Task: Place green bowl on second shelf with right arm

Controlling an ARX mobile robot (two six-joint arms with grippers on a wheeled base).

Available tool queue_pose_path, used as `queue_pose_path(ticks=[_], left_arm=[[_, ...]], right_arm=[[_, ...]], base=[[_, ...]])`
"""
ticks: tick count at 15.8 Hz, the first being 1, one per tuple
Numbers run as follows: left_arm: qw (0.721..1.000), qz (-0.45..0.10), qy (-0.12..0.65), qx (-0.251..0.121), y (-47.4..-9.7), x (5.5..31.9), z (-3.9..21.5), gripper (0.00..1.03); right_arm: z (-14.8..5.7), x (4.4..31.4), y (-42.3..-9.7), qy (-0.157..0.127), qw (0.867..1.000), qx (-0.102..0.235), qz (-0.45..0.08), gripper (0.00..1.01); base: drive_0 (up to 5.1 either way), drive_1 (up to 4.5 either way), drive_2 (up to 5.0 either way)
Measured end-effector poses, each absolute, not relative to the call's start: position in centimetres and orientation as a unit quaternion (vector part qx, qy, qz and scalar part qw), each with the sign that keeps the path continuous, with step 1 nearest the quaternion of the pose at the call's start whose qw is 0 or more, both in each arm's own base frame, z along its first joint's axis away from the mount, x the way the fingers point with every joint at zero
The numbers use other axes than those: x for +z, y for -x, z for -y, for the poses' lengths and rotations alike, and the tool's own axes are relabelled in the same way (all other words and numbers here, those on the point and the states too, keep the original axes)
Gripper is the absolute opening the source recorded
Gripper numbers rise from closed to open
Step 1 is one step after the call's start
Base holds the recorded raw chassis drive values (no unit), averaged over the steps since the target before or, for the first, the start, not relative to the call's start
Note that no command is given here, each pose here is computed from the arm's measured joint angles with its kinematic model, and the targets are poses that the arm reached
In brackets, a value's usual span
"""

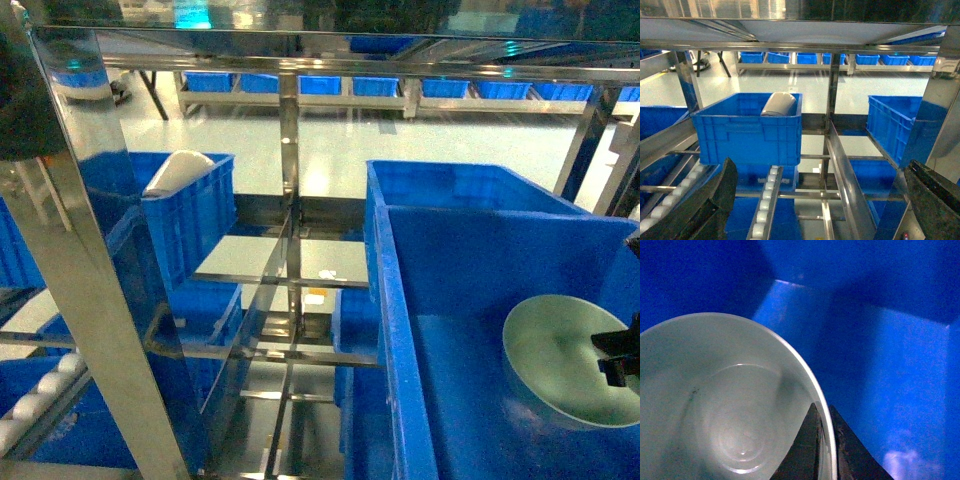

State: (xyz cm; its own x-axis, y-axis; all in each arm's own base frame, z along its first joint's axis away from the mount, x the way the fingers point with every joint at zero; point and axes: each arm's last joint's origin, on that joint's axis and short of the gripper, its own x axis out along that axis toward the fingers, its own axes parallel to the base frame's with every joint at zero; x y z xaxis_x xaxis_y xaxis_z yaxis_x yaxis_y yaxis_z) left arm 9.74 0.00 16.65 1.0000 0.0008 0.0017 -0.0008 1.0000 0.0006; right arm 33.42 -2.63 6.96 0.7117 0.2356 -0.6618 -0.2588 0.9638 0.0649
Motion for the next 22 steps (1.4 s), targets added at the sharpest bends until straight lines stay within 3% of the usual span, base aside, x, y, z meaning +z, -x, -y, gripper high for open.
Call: queue_pose_path(ticks=[2,6,8,9,11,12,13,14,22], left_arm=[[1.000,0.001,0.000,0.000,-9.7,16.6,0.0,0.98],[1.000,0.001,0.000,0.000,-9.7,16.6,0.0,0.98],[1.000,0.001,0.000,0.000,-9.7,16.6,0.0,0.98],[1.000,0.001,0.000,0.000,-9.7,16.6,0.0,0.98],[1.000,0.001,0.000,0.000,-9.7,16.6,0.0,0.98],[1.000,0.001,0.000,0.000,-9.7,16.6,0.0,0.98],[1.000,0.001,0.000,0.000,-9.7,16.6,0.0,0.98],[1.000,0.001,0.000,0.000,-9.7,16.6,0.0,0.98],[1.000,0.001,0.000,0.000,-9.7,16.6,0.0,0.98]], right_arm=[[2.5,6.6,-33.1,-0.001,0.918,0.134,-0.372,0.02],[2.1,3.9,-30.5,-0.007,0.911,0.128,-0.392,0.02],[2.1,3.6,-30.3,-0.007,0.914,0.122,-0.387,0.02],[2.0,3.6,-30.2,-0.003,0.915,0.118,-0.385,0.08],[2.0,3.5,-29.9,-0.001,0.917,0.112,-0.383,0.32],[2.1,4.0,-30.2,0.007,0.927,0.099,-0.362,0.56],[1.9,7.0,-30.8,0.041,0.953,0.088,-0.287,0.91],[1.1,8.9,-29.2,0.047,0.962,0.092,-0.254,0.98],[1.1,12.4,-22.3,0.022,0.974,0.084,-0.210,0.98]], base=[[0.0,0.00,0.0],[0.0,0.00,0.0],[0.0,0.00,0.0],[0.0,0.00,0.0],[0.0,0.00,0.0],[0.0,0.00,0.0],[0.0,0.00,0.0],[0.0,0.00,0.0],[0.0,0.00,0.0]])
